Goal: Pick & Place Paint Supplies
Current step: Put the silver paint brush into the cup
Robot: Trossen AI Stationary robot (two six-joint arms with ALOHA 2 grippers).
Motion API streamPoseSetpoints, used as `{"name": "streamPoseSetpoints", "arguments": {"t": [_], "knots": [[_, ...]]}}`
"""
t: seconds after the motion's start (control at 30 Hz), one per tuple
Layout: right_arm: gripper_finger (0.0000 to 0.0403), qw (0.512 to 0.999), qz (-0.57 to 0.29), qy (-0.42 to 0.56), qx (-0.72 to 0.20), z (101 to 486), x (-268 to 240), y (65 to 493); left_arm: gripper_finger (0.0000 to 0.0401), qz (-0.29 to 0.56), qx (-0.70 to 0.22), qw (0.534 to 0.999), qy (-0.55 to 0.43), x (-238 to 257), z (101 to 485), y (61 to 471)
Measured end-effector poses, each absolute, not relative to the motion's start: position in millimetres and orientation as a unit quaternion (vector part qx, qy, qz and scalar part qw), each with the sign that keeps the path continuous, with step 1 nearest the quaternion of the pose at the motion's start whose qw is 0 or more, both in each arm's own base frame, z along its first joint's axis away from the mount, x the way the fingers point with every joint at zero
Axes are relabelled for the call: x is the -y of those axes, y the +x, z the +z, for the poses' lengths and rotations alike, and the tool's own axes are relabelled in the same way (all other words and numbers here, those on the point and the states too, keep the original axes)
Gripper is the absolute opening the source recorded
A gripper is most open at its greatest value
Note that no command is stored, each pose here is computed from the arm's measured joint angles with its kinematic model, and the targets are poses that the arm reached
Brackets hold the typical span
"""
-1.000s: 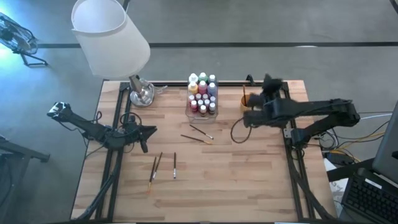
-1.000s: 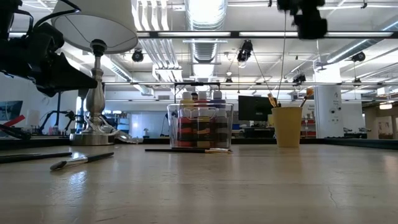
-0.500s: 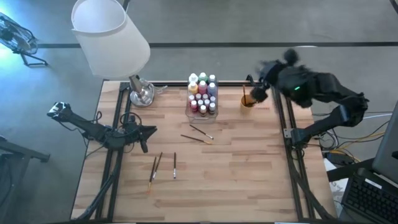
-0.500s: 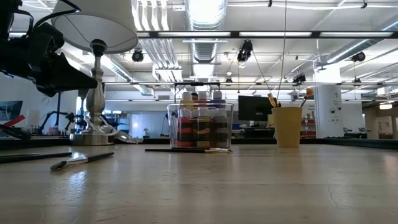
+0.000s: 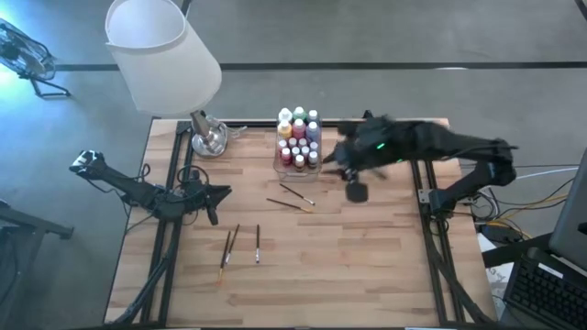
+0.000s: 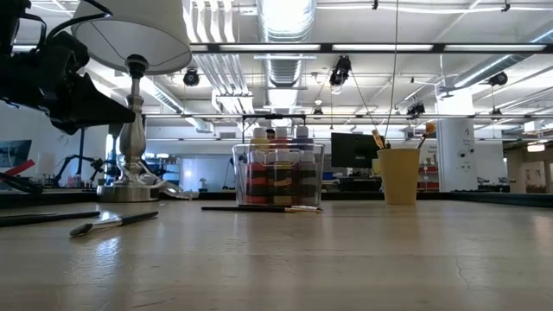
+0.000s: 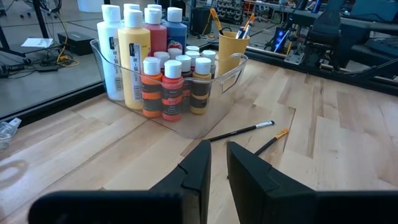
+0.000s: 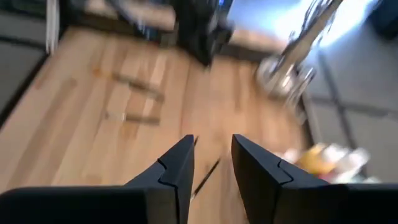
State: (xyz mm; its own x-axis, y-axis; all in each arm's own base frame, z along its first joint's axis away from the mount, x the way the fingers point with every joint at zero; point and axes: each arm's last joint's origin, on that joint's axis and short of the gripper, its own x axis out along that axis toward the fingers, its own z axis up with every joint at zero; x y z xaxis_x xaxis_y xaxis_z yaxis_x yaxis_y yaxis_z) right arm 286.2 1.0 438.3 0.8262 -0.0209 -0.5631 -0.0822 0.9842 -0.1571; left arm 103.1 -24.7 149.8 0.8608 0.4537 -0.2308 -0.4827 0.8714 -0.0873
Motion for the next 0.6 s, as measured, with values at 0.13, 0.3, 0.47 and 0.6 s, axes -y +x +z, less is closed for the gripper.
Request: {"name": "streamPoseSetpoints", "arguments": {"t": [0.13,0.3,0.47,0.6], "knots": [[0.0102,0.932,0.012,-0.057,-0.358,386.6,-2.1,305.6,0.0057,0.243,-0.102,0.962,-0.071,24.7,149.7,103.1],[0.0085,0.915,-0.005,-0.016,-0.404,328.3,-2.1,317.6,0.0056,0.243,-0.102,0.962,-0.071,24.7,149.8,103.1],[0.0076,0.907,-0.022,0.023,-0.421,282.4,-2.1,317.5,0.0057,0.243,-0.102,0.962,-0.071,24.7,149.7,103.1],[0.0081,0.912,-0.028,0.047,-0.406,254.7,-5.4,316.9,0.0056,0.243,-0.102,0.962,-0.071,24.7,149.7,103.1]]}}
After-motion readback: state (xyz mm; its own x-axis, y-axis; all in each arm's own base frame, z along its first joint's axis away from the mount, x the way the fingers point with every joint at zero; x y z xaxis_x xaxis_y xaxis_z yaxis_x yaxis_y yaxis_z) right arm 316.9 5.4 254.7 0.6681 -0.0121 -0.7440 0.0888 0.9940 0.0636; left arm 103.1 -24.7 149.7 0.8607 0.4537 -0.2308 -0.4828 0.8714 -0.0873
